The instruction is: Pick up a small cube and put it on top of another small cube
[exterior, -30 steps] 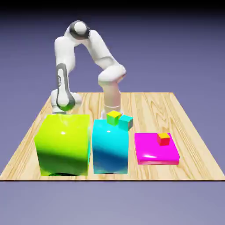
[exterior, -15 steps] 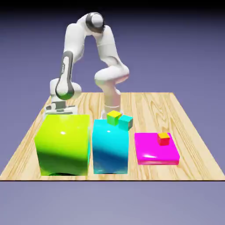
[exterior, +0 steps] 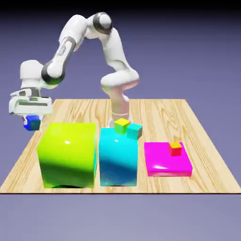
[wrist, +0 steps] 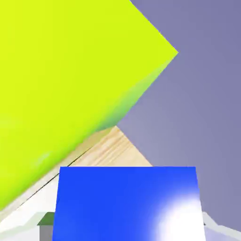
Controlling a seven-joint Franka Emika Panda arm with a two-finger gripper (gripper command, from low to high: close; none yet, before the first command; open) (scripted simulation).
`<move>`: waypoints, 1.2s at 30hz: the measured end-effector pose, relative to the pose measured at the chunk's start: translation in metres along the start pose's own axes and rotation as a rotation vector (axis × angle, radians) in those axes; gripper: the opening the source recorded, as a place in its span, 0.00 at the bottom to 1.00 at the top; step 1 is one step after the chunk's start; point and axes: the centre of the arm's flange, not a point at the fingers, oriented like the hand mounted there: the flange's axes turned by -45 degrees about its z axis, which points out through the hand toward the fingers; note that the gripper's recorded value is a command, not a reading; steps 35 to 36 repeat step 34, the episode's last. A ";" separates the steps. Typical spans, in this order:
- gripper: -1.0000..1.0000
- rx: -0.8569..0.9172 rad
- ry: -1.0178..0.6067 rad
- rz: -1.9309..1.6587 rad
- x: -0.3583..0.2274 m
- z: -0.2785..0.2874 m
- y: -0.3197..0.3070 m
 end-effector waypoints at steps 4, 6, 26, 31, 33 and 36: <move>0.00 0.075 0.063 -0.024 0.069 0.012 -0.007; 0.00 0.112 0.087 -0.038 0.103 0.015 -0.013; 0.00 0.429 0.027 -0.208 0.352 -0.001 -0.176; 0.00 0.431 0.028 -0.208 0.344 0.055 -0.199; 1.00 0.428 0.026 -0.208 0.342 0.062 -0.202; 1.00 0.428 0.026 -0.208 0.342 0.062 -0.202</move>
